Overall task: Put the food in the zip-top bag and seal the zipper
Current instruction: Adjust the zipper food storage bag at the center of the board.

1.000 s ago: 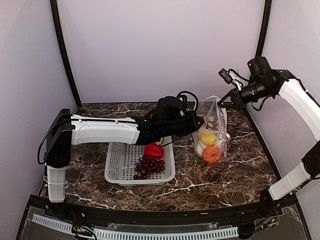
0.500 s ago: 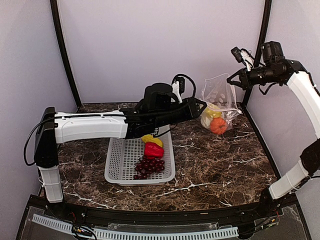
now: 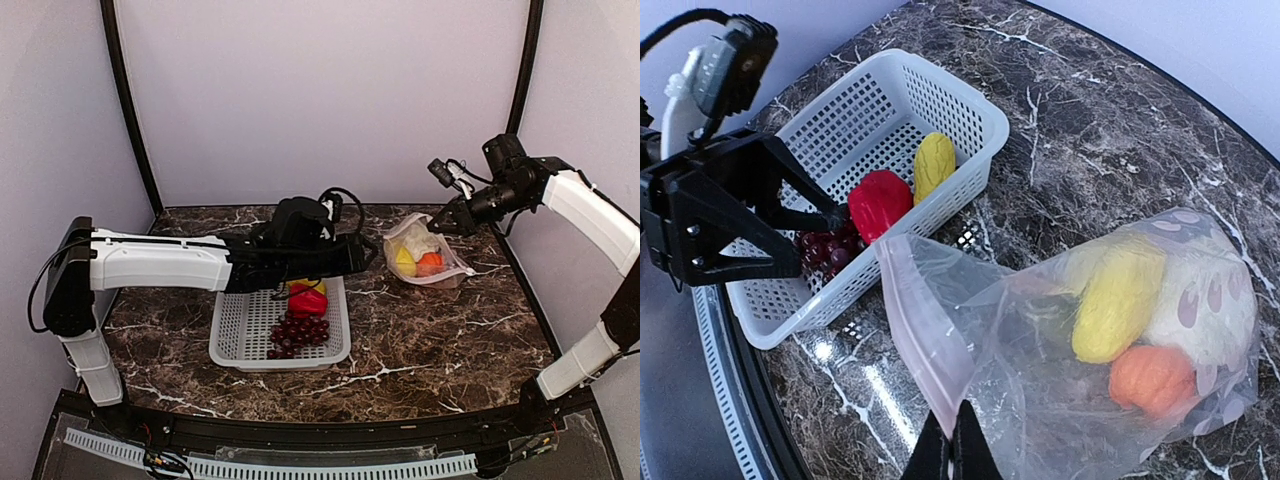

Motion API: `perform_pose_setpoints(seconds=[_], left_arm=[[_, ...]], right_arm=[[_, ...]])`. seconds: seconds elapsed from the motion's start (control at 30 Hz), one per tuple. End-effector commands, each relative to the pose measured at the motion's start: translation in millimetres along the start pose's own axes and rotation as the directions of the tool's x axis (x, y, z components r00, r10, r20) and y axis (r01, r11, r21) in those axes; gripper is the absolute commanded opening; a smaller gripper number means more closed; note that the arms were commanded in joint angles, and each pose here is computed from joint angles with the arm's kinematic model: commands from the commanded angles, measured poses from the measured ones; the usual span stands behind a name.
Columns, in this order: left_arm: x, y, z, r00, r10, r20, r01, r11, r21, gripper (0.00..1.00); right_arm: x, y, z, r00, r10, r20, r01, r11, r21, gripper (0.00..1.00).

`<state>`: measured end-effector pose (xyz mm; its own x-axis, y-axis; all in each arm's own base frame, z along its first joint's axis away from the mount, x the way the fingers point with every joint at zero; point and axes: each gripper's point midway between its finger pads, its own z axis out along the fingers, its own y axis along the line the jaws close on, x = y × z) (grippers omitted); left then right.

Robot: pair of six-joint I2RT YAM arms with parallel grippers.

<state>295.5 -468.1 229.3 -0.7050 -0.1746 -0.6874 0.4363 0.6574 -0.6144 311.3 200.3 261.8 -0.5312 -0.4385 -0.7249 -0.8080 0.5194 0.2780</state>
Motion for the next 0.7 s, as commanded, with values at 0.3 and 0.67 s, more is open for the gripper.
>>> perform_pose_setpoints(seconds=[0.3,0.67], left_arm=[[51.9,-39.1,59.8,0.979,-0.191,-0.070,0.199,0.970,0.141,0.65],[63.4,5.1,95.8,0.896,-0.444,-0.004,0.444,0.895,0.042,0.43]], right_arm=[[-18.0,24.2,11.8,0.999,-0.032,0.030,0.035,0.993,-0.111,0.00],[-18.9,32.6,11.1,0.999,-0.039,0.033,0.043,0.991,-0.124,0.00]])
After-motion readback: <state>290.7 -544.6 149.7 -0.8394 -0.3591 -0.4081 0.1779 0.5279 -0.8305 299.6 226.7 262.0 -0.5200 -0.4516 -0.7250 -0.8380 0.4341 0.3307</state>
